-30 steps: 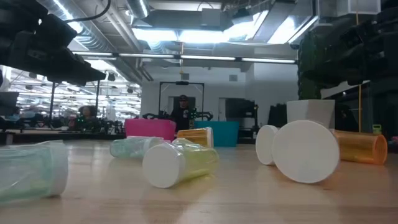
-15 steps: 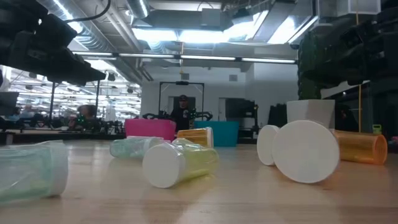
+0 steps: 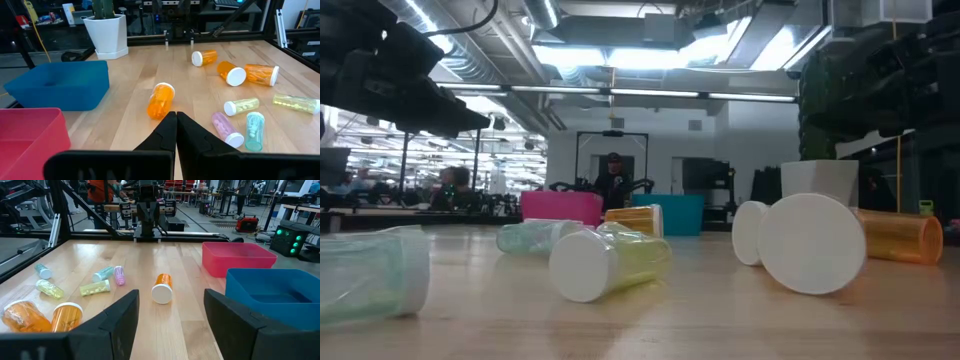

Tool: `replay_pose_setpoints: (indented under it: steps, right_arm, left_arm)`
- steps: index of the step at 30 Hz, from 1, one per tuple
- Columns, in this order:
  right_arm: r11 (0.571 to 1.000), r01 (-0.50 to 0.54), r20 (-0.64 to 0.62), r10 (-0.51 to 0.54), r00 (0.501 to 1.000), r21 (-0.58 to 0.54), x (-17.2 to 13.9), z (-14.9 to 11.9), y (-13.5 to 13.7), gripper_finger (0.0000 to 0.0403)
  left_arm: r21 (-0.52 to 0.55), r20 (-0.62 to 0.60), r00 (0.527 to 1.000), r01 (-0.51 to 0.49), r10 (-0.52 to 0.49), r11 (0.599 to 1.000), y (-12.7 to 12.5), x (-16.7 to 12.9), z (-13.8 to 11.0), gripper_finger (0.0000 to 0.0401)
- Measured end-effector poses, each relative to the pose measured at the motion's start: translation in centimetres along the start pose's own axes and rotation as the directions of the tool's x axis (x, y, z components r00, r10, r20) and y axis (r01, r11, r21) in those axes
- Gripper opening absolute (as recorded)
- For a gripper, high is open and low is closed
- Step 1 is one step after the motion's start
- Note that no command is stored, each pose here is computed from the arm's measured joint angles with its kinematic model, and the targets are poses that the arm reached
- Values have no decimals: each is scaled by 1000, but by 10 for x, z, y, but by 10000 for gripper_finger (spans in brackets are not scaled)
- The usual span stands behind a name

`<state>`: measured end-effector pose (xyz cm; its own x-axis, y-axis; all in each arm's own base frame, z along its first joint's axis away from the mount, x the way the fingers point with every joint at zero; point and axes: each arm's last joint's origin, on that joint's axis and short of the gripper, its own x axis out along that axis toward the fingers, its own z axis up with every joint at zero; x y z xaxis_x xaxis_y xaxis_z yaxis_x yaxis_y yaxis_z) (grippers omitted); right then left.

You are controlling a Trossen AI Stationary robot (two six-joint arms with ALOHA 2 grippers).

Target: Pick and place medicine bottles into bin by pill shape (circle, oval)

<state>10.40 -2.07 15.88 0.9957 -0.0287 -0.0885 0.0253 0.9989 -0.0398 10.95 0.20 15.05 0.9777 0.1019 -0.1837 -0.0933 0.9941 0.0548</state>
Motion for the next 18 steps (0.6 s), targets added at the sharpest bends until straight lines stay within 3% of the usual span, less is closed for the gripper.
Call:
replay_pose_setpoints:
  steps: [8,11,18]
  right_arm:
    - [995,-3,56,-3,998,103,0,6,0,225]
    - [978,-17,100,-4,995,208,-1,10,0,225]
    - [945,-15,51,-1,999,327,0,5,0,225]
  left_arm:
    - [0,0,1000,0,0,1000,0,0,0,0]
    - [0,-1,1000,0,0,1000,0,0,0,0]
    - [0,0,1000,-1,1,1000,0,0,0,0]
